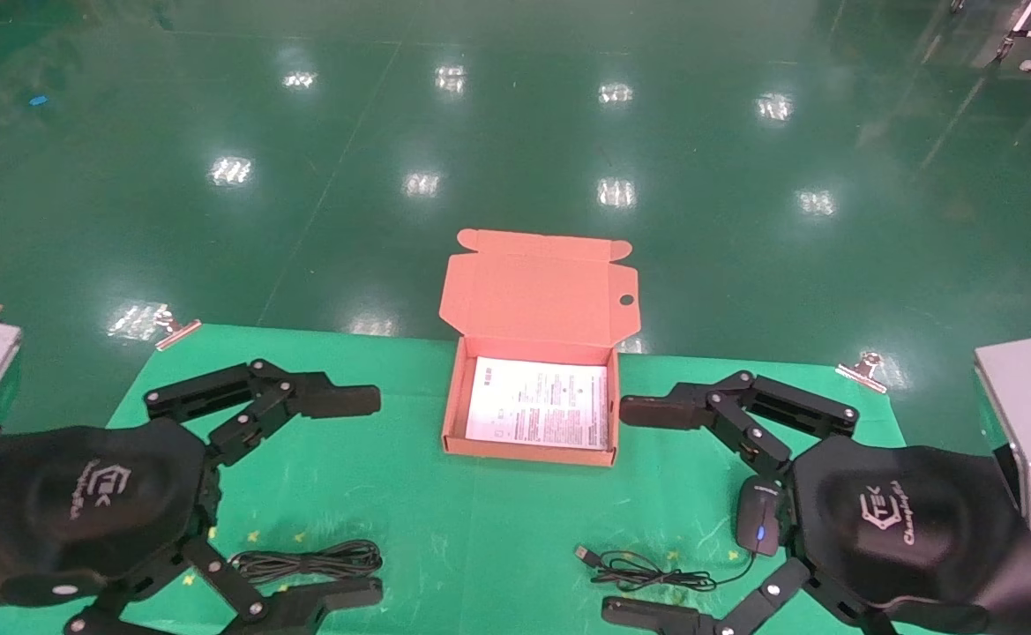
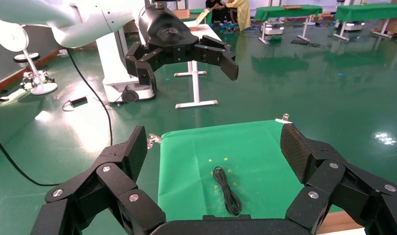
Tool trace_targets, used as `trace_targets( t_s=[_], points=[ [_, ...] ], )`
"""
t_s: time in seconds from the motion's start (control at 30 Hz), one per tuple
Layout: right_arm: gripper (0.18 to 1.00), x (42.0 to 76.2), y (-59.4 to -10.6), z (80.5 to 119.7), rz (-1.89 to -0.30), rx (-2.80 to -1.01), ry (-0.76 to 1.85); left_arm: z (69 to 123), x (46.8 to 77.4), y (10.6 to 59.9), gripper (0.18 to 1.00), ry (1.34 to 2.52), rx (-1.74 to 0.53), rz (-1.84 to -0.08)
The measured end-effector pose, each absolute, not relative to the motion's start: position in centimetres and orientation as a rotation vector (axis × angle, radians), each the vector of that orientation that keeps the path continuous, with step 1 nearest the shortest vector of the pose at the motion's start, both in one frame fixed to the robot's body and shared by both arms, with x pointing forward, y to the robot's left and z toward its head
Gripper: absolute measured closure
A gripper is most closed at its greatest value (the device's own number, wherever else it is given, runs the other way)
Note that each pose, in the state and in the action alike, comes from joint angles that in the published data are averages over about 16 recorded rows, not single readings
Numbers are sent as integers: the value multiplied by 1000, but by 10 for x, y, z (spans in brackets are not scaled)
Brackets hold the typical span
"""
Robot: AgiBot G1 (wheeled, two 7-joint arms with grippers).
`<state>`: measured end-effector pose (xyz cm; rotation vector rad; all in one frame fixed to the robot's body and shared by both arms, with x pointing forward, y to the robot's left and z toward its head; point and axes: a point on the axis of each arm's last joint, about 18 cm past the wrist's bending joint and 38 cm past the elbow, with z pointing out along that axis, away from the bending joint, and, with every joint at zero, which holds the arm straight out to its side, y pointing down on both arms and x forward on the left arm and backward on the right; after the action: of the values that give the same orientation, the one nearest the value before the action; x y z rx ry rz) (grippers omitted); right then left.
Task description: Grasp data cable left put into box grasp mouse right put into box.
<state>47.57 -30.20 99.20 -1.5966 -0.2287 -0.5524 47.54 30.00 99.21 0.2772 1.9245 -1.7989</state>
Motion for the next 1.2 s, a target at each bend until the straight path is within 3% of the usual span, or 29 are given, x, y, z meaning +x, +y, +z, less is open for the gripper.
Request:
trace_targets(
  t_s=[1.2],
  points=[
    [178, 476, -303, 993, -566, -1610, -234, 994, 477, 300, 184, 1937, 273, -1767]
  ],
)
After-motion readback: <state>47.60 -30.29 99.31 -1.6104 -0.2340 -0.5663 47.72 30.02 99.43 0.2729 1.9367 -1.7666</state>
